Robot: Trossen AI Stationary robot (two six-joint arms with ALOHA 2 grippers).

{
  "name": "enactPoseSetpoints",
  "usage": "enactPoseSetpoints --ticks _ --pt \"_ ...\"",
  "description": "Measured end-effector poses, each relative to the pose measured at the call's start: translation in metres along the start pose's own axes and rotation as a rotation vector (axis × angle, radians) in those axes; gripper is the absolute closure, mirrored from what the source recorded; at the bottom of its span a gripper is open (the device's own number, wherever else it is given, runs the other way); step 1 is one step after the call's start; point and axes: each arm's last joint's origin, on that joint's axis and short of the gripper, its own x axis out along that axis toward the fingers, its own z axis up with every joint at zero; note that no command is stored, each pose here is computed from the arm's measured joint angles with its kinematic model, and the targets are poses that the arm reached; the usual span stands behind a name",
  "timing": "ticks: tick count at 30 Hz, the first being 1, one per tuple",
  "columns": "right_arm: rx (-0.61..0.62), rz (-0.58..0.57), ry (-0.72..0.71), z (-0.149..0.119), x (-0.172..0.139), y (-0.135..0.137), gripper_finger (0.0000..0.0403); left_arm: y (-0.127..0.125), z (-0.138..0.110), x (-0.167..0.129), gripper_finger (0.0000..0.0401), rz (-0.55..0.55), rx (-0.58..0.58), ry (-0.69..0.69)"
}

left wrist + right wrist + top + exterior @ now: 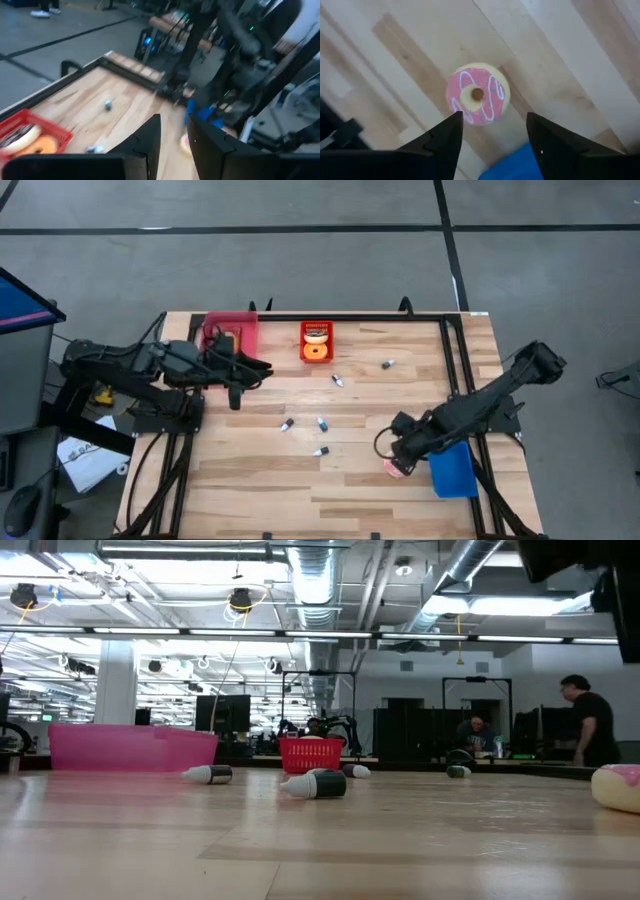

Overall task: Pick & Place Food Item
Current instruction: Put the pink donut into the red bin

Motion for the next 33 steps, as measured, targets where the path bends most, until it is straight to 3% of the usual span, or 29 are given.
enactPoseSetpoints --ticks 9,22,33 --pt "0.011 -0.086 0.132 0.011 0.034 0.01 0.0142 -0.013 0.004 -0.004 0.0309 -0.077 -0.042 -0.064" --pt "-0.021 -0.103 0.113 -0.002 0.066 0.024 0.0141 -0.022 0.005 -0.005 0.0309 -0.127 -0.074 -0.091" --pt "-0.006 -0.129 0.115 -0.013 0.086 0.013 0.0142 -0.025 0.001 0.001 0.0309 -0.127 -0.082 -0.077"
